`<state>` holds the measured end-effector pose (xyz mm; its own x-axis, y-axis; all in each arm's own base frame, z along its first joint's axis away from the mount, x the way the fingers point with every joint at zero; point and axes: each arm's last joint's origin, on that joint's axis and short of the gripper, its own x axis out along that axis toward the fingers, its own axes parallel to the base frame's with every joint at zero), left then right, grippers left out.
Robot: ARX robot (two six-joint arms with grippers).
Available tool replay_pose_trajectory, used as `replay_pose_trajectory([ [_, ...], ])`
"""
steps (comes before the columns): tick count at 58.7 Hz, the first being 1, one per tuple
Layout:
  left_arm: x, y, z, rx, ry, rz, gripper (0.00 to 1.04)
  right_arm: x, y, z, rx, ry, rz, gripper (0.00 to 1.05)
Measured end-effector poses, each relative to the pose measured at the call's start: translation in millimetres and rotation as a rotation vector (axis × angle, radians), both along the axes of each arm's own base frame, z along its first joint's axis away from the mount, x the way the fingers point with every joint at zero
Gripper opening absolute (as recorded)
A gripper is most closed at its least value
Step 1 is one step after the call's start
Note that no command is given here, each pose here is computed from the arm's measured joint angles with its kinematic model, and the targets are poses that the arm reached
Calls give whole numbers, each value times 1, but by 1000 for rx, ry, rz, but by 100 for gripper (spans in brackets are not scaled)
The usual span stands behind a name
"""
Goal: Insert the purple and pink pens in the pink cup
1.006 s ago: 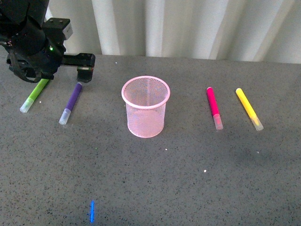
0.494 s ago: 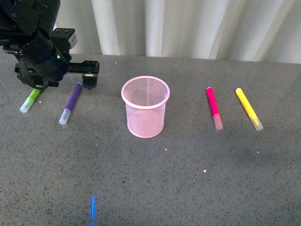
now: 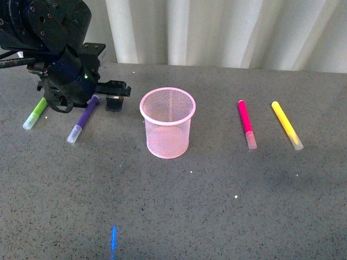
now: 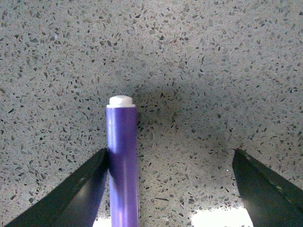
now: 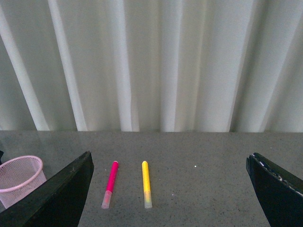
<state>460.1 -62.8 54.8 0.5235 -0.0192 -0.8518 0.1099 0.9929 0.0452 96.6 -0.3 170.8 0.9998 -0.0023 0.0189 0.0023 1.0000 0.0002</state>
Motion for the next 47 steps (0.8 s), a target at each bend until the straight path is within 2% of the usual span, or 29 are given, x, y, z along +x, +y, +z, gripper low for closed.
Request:
replay_pose_trajectory([
  [12, -1, 1, -1, 12, 2, 3, 48, 0, 0, 0, 0, 0, 0, 98],
  [18, -1, 3, -1, 17, -2, 10, 26, 0, 0, 0, 0, 0, 0, 98],
  [23, -1, 4, -2, 19, -8, 10, 15, 0, 0, 0, 0, 0, 0, 98],
  [47, -1, 4, -4, 26, -32, 0, 12, 0, 0, 0, 0, 0, 0, 98],
])
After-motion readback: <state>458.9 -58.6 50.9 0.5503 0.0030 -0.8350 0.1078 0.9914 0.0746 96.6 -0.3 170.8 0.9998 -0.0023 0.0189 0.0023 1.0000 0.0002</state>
